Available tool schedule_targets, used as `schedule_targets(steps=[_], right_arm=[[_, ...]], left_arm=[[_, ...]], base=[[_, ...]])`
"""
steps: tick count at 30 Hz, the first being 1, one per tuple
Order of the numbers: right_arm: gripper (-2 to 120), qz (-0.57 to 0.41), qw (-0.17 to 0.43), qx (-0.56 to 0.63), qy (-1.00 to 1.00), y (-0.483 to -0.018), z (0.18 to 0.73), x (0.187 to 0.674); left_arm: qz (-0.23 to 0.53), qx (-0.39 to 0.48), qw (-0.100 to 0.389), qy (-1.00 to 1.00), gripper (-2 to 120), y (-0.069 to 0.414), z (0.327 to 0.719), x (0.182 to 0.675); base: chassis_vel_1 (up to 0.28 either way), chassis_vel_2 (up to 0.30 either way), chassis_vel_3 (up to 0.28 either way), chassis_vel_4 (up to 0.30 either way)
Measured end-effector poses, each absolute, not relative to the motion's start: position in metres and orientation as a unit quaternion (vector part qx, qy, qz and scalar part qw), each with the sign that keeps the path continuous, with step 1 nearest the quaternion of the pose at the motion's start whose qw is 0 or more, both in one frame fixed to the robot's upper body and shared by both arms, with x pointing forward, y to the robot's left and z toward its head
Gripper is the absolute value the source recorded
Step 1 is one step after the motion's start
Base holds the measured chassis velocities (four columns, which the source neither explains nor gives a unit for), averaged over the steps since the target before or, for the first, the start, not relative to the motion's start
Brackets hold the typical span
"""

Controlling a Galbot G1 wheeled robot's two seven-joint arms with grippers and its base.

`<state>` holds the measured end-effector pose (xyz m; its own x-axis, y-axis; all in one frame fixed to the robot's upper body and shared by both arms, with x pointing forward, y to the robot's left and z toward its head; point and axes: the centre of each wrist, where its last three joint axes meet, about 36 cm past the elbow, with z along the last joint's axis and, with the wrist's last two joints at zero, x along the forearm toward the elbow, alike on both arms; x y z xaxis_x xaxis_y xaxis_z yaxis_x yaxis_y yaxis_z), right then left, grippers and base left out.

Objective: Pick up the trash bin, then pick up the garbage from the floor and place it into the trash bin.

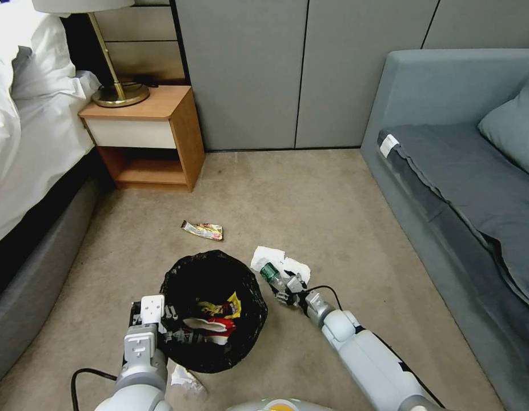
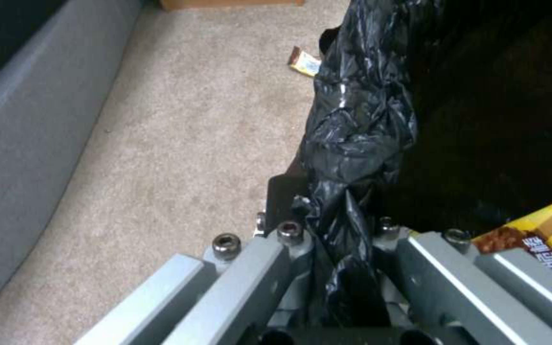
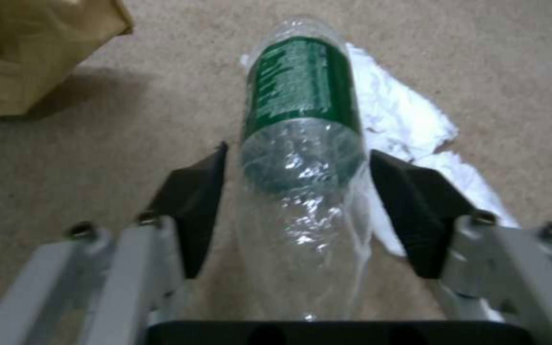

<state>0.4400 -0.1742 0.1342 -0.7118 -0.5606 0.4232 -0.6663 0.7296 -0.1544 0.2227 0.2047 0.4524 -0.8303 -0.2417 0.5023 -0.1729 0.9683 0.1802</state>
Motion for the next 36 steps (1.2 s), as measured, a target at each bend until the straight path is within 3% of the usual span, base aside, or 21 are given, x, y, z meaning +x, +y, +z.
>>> schedule_targets(steps=[6, 8, 17, 22, 36], right_arm=[[36, 0.145, 0.182, 0.335, -0.913, -0.173, 0.129, 0.434], [25, 0.143, 0.183, 0.334, -0.913, -0.173, 0.128, 0.432], [4, 0.139, 0.180, 0.329, -0.916, -0.177, 0.126, 0.429], [3, 0.133, 0.168, 0.318, -0.924, -0.183, 0.129, 0.428], [3, 0.098, 0.043, 0.274, -0.956, -0.204, 0.192, 0.422]], left_arm=[[-0.065, 0.108, 0.270, -0.955, 1, 0.205, 0.453, 0.221], [-0.065, 0.108, 0.269, -0.955, 1, 0.205, 0.453, 0.221], [-0.065, 0.108, 0.268, -0.955, 1, 0.205, 0.454, 0.222], [-0.066, 0.108, 0.267, -0.955, 1, 0.205, 0.454, 0.223], [-0.066, 0.106, 0.266, -0.956, 1, 0.205, 0.454, 0.224]], base=[[0.000, 0.000, 0.000, 0.000], [0.000, 0.000, 0.000, 0.000], [0.000, 0.000, 0.000, 0.000], [0.000, 0.000, 0.000, 0.000], [0.000, 0.000, 0.000, 0.000]])
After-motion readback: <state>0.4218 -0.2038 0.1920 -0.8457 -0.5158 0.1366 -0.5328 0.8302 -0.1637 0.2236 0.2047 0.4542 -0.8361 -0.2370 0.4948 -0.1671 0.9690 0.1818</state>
